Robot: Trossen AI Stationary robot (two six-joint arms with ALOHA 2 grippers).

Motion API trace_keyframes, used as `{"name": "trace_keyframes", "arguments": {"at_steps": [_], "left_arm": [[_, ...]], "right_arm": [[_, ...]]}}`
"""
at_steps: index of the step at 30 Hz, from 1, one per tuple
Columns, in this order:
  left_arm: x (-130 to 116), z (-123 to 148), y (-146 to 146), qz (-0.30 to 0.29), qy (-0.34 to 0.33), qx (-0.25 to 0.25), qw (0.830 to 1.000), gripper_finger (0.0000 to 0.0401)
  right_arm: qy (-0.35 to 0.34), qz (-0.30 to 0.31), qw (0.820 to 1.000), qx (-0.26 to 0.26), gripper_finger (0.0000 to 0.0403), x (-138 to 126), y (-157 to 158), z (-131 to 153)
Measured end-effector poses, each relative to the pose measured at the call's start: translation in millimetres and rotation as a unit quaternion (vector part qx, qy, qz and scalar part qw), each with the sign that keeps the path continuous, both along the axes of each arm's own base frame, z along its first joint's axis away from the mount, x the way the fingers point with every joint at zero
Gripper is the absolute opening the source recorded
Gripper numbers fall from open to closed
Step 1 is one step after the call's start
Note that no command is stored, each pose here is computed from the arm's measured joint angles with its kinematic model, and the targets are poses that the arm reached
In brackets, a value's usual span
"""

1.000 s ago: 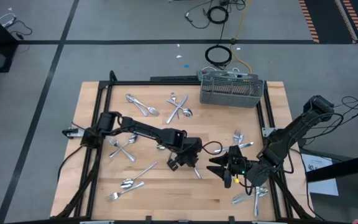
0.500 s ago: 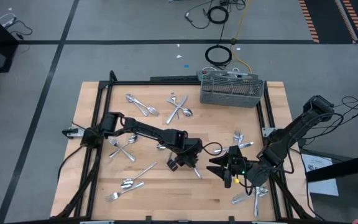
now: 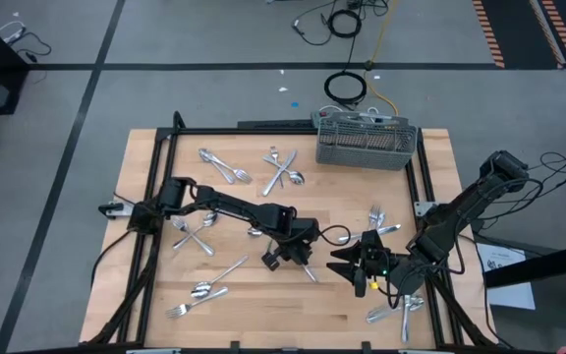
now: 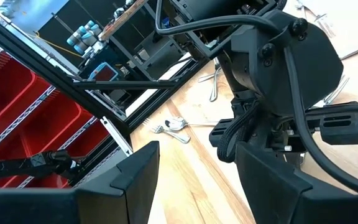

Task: Sort silverware
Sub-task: Put the silver knife into the silverware basket

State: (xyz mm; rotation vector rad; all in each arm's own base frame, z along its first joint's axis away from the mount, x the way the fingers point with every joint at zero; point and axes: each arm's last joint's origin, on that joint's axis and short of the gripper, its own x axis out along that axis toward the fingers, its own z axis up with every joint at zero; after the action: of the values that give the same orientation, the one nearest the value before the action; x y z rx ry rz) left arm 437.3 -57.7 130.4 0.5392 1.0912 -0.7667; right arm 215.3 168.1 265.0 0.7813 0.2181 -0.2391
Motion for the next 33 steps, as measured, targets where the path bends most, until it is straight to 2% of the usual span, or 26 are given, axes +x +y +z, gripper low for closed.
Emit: {"name": "trace_keyframes", "arguments": {"at_steps": [33], "left_arm": [[3.0, -0.2, -0.5, 0.013, -0.014, -0.003, 1.000, 0.0056]], "right_arm": [[0.000, -0.001, 1.000, -0.006, 0.0203, 0.0, -0.2, 0.0]]}}
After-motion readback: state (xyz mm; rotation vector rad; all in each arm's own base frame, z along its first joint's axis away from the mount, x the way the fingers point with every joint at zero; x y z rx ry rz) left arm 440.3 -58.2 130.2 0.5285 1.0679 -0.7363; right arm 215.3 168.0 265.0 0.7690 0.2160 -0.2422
